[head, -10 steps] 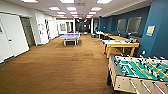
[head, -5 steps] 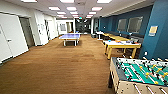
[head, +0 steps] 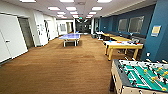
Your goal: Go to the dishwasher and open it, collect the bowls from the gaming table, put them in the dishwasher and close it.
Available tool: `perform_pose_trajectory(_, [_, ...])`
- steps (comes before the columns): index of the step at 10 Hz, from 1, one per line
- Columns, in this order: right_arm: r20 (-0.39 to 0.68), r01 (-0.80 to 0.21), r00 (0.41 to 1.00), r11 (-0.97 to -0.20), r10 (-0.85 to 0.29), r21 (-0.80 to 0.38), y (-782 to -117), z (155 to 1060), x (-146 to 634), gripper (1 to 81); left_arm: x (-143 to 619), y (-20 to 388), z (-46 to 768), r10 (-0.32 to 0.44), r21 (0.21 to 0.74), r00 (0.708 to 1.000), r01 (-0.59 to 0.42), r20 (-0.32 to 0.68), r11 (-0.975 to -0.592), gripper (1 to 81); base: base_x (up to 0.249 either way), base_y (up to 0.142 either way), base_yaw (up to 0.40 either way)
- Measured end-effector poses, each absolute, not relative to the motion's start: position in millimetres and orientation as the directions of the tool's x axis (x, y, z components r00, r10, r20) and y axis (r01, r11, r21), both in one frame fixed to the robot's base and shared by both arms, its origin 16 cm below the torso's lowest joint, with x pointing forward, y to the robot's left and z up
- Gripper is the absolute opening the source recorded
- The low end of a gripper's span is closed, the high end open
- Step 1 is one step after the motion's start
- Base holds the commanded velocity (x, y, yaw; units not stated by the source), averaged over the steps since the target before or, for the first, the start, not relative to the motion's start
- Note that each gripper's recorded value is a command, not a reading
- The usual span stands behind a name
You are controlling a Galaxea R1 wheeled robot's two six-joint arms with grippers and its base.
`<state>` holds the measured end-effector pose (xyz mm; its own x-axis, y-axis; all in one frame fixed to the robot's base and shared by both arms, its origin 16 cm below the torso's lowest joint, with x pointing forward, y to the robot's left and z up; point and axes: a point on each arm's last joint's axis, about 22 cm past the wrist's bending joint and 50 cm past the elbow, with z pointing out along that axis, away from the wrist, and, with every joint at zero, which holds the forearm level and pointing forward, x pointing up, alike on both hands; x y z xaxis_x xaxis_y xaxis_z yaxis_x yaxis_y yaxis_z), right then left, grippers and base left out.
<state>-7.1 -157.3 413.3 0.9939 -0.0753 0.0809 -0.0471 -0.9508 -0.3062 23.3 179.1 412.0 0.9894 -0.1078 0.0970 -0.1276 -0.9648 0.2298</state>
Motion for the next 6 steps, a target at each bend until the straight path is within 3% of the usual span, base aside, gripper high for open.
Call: perform_pose_trajectory(6, [0.080,-0.048,0.994,-0.951,-0.076,-0.306,-157.6,413.2,-8.4,81.1,23.8,178.1,412.2,-0.108,0.231,0.989,-0.128,0.098,-0.965,81.1,0.197,0.000,0.000])
